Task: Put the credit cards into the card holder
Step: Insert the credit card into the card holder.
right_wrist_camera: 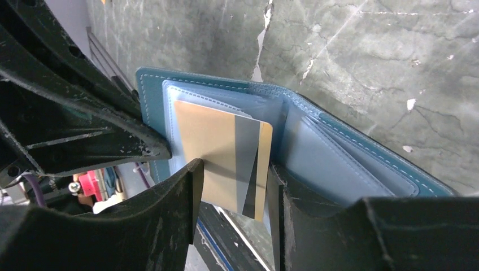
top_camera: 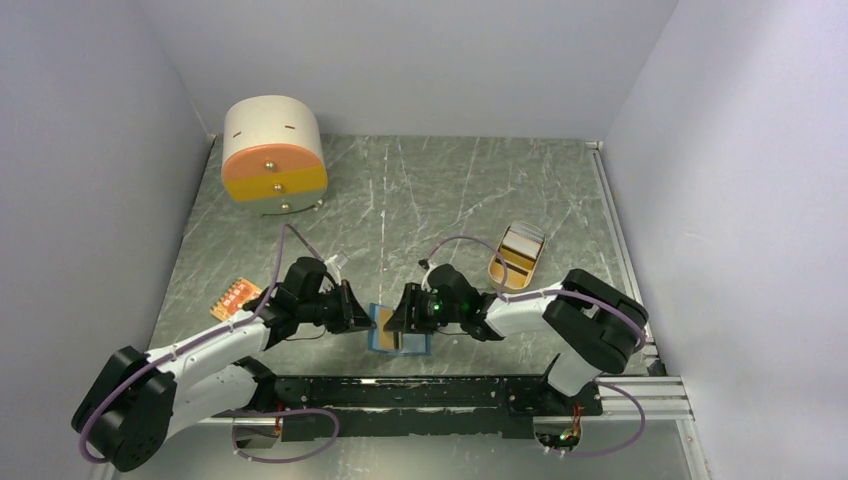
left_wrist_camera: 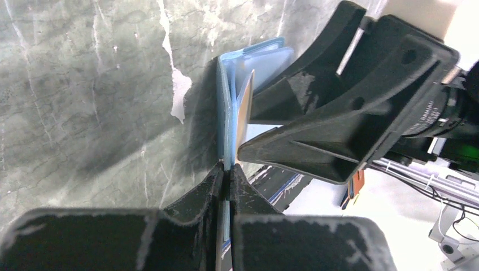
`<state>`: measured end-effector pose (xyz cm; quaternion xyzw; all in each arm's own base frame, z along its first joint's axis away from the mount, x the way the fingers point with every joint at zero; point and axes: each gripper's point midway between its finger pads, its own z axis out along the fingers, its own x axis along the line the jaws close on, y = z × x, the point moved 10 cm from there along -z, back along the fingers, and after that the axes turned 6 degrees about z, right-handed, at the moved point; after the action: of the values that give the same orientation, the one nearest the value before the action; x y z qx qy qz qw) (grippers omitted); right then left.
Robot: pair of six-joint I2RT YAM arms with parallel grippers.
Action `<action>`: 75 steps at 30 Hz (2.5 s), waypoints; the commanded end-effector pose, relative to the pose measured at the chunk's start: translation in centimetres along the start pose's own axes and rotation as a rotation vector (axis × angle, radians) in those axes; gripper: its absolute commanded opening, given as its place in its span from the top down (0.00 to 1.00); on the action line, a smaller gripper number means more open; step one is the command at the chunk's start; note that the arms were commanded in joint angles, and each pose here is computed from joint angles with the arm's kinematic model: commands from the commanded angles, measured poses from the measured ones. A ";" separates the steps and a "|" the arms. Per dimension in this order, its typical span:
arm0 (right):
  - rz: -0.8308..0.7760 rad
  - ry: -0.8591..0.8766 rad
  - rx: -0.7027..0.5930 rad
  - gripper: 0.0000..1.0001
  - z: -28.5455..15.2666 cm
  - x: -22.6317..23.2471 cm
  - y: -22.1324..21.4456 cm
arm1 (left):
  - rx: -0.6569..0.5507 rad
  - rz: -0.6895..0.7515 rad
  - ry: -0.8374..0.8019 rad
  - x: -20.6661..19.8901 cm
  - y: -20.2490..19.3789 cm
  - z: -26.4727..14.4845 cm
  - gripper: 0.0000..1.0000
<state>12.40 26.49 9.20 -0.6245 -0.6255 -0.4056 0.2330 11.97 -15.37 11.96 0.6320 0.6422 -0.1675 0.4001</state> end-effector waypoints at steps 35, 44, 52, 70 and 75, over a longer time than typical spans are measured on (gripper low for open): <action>0.028 0.115 -0.023 0.48 -0.1 0.5 -0.7 | -0.038 0.028 0.074 -0.6 1.0 -0.9 0.87; 0.024 0.146 0.002 0.67 0.9 0.5 -1.0 | -0.057 0.037 -0.006 -1.9 1.2 -1.7 0.75; -0.009 0.068 -0.036 0.67 0.2 0.2 -0.8 | -0.032 0.036 -0.008 -1.3 1.0 -1.0 0.91; -0.018 0.057 -0.032 0.67 0.2 0.2 -0.7 | -0.021 0.045 -0.029 -1.2 1.2 -0.3 0.86; -0.019 0.056 -0.035 0.67 0.2 0.1 -0.7 | -0.021 0.053 -0.056 -1.4 1.2 -0.2 0.91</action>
<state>11.41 26.45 8.43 -0.6180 -0.6174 -0.4204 0.2451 12.47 -15.52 12.65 0.6385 0.6398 -0.1557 0.3984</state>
